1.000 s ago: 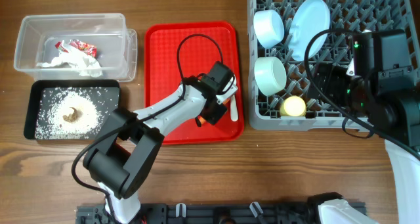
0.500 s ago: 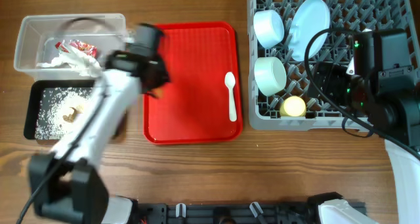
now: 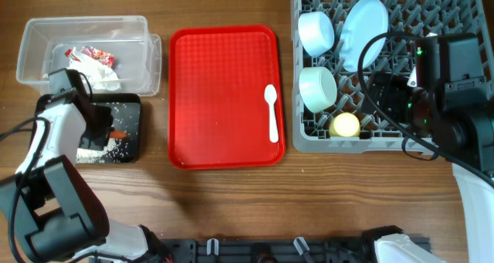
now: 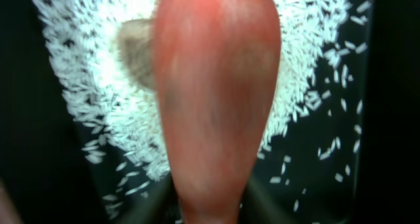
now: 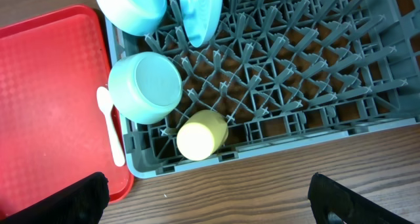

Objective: Sort waste into correct bins and load items into the dishwasher rack
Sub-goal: 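Carry the carrot left and drop it onto the black tray, then reach the right gripper down to the white spoon on the red tray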

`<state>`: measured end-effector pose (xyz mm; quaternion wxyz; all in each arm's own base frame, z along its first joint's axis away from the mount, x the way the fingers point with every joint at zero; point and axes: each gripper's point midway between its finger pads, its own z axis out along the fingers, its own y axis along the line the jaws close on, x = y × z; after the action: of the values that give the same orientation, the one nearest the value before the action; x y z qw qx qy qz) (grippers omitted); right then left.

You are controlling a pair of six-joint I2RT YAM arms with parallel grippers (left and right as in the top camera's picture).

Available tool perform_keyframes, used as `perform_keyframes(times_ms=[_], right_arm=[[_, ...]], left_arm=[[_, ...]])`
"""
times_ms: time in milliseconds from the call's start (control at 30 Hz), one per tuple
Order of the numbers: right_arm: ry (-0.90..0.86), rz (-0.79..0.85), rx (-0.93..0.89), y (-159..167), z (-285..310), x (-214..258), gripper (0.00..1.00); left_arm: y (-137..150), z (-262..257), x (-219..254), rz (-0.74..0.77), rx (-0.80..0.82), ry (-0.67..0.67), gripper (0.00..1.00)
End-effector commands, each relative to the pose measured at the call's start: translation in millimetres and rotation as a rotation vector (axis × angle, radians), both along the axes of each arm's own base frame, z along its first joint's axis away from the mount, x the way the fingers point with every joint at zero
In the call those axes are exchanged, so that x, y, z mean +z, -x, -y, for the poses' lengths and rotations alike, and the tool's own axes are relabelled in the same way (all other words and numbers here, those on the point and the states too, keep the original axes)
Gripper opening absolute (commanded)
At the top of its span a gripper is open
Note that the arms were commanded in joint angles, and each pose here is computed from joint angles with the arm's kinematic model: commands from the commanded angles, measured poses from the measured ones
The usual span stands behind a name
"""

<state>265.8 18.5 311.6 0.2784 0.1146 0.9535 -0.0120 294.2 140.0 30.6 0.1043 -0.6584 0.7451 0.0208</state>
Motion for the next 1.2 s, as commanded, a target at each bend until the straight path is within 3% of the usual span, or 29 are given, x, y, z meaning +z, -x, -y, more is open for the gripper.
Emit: perform_keyframes(times_ms=[0,133,267,300,467,500,533,633,767,900,1067,1167], right_arm=[[0.021,0.010,-0.006,-4,4,2,1.00],[-0.107,0.071,0.121,-18,-28,11,1.00],[-0.235,0.112,0.293,-38,-73,16,1.00],[-0.239,0.097,0.321,-44,-86,10,1.00],[-0.248,-0.105,0.425,-80,-165,-68,0.98],[-0.253,-0.167,0.421,-83,-175,-89,0.96],[-0.256,-0.259,0.433,-85,-187,-120,0.90],[-0.221,-0.410,0.441,-84,-204,-180,0.77],[-0.155,-0.486,0.459,-85,-234,-243,0.70],[-0.100,-0.542,0.311,-85,-227,-281,0.67],[0.068,-0.476,0.163,-101,-194,-288,0.67],[0.064,-0.507,0.158,-99,-196,-306,0.64]], left_arm=[[-3,-4,-8,0.026,0.061,-0.008,0.64],[-24,-5,16,0.101,-0.122,-0.044,0.82],[-42,-1,78,0.251,-0.267,-0.097,0.85],[-46,13,105,0.339,-0.381,-0.094,0.85],[-32,83,178,0.563,-0.768,-0.084,0.87],[-28,97,182,0.565,-0.831,-0.083,0.90],[-22,122,180,0.542,-0.970,-0.082,1.00],[-21,163,163,0.458,-1.151,-0.100,1.00],[-28,148,134,0.269,-0.996,-0.216,1.00],[-37,146,108,0.227,-0.793,-0.131,1.00],[-43,154,68,0.133,-0.780,-0.081,1.00],[-44,154,63,0.118,-0.783,-0.077,1.00]])
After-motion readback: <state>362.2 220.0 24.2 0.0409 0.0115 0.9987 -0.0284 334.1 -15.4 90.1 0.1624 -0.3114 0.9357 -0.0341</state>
